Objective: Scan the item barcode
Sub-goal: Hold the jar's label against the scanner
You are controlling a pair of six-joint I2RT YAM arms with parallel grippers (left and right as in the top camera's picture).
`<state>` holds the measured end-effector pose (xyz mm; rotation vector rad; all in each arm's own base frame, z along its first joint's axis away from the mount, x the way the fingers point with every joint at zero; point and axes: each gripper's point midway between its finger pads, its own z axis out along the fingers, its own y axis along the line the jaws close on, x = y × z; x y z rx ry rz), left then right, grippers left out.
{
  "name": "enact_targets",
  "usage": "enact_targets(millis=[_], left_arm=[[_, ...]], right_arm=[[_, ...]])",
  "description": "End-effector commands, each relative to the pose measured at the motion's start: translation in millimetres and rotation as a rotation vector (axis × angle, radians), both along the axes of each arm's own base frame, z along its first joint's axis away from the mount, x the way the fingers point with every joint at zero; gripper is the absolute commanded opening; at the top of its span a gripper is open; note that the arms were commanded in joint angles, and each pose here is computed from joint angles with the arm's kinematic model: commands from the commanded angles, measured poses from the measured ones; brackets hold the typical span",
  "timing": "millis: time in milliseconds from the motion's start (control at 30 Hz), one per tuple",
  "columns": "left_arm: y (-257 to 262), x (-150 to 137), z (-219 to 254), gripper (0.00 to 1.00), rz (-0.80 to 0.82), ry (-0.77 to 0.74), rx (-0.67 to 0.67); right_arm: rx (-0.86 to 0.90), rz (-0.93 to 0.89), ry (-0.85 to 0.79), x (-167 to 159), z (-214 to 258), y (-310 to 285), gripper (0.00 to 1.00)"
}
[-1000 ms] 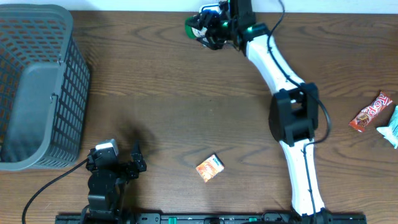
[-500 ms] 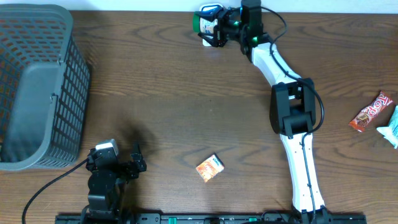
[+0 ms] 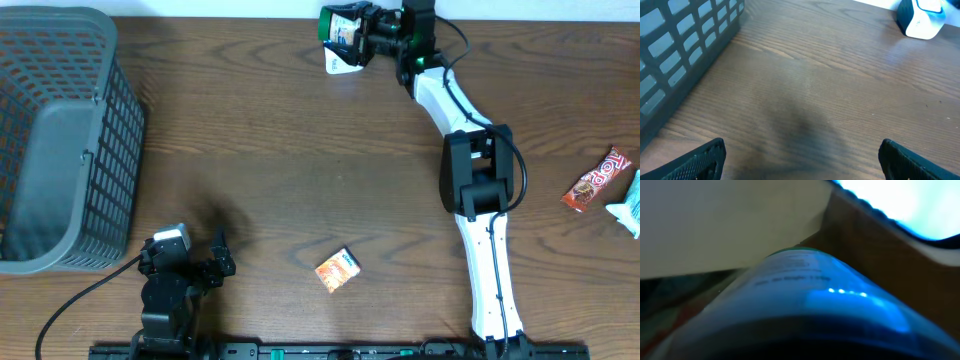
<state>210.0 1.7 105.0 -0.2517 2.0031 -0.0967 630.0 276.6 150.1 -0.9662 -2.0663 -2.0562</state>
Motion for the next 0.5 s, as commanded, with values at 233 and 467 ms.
enact_targets(millis=[233,467], left_arm=[[1.3,-0.4,-3.0,0.98,-0.002,0.009,0.018],[1.3,-0.4,-3.0,0.98,-0.002,0.009,0.018]], right_arm=[[0.050,0.165,-0.333,-30.9,82.2,14.4,0.33],[-0.052,0.183,-0.536,-56.9,128.8,48.1,0.33]])
